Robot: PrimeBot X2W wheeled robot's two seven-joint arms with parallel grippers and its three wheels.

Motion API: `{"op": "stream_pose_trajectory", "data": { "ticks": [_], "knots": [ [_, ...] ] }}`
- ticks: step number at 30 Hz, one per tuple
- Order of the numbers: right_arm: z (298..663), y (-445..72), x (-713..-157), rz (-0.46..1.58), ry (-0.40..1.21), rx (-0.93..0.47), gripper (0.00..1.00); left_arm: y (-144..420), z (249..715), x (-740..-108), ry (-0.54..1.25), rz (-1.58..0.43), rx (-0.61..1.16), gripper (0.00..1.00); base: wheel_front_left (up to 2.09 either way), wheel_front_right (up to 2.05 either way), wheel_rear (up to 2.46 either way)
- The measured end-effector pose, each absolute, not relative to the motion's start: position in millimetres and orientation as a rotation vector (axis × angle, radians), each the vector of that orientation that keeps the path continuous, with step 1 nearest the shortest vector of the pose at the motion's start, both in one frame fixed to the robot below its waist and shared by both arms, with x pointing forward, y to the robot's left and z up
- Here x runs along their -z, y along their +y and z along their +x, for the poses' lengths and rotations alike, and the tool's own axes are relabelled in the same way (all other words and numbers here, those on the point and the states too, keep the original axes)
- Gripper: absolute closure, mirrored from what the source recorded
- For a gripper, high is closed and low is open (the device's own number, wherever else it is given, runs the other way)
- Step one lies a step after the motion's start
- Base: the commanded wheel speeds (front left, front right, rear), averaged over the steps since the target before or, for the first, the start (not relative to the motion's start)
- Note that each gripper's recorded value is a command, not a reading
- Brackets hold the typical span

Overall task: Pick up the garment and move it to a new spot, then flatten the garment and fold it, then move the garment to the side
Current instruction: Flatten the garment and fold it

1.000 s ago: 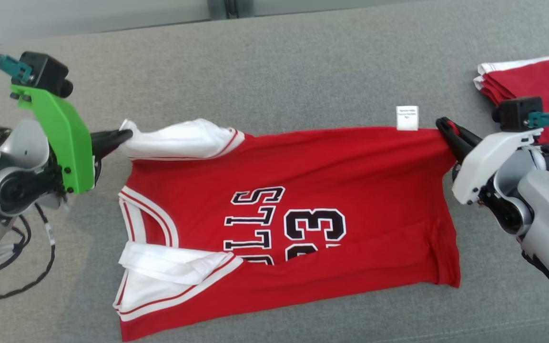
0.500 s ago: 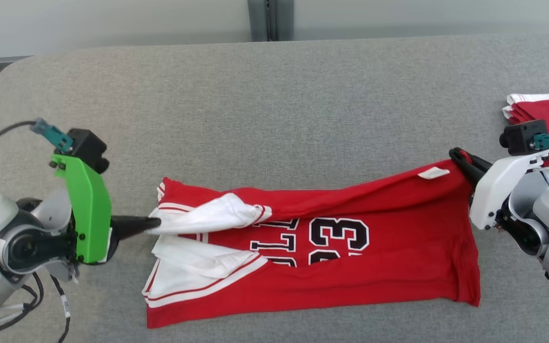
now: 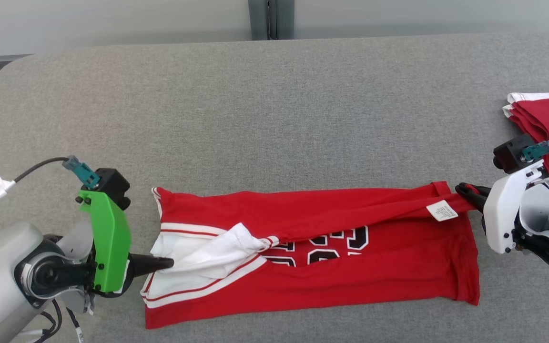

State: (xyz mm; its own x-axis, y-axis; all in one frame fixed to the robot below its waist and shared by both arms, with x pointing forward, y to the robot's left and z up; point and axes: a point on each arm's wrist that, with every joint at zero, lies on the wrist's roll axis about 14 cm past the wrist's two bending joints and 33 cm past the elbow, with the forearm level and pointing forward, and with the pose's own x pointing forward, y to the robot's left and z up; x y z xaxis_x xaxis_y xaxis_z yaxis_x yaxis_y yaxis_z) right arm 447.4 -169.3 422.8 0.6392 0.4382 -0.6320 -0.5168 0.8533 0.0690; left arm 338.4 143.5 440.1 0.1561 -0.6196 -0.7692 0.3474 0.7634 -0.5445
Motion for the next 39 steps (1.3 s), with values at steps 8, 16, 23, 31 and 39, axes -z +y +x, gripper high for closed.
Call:
{"op": "stream_pose_trajectory", "data": {
  "ticks": [8,16,23,31,39],
  "knots": [
    [435,-173,-410,-0.154,0.773,-0.559,0.13,138,327,-423,1.31,-0.278,0.709,1.0,0.0,0.0,0.0],
    [416,-169,-407,-0.15,0.83,-0.582,0.0,140,316,-418,1.346,-0.282,0.695,0.0,0.0,0.0,0.0],
    [427,-172,-449,-0.093,0.672,-0.563,0.0,145,343,-448,1.13,-0.224,0.671,0.0,0.0,0.0,0.0],
    [449,-170,-530,0.045,0.25,-0.527,0.0,176,406,-510,0.569,-0.132,0.497,0.0,0.0,0.0,0.0],
    [451,-197,-562,0.106,0.051,-0.397,0.0,194,406,-548,0.178,-0.116,0.354,0.0,0.0,0.0,0.0]
  ]
}}
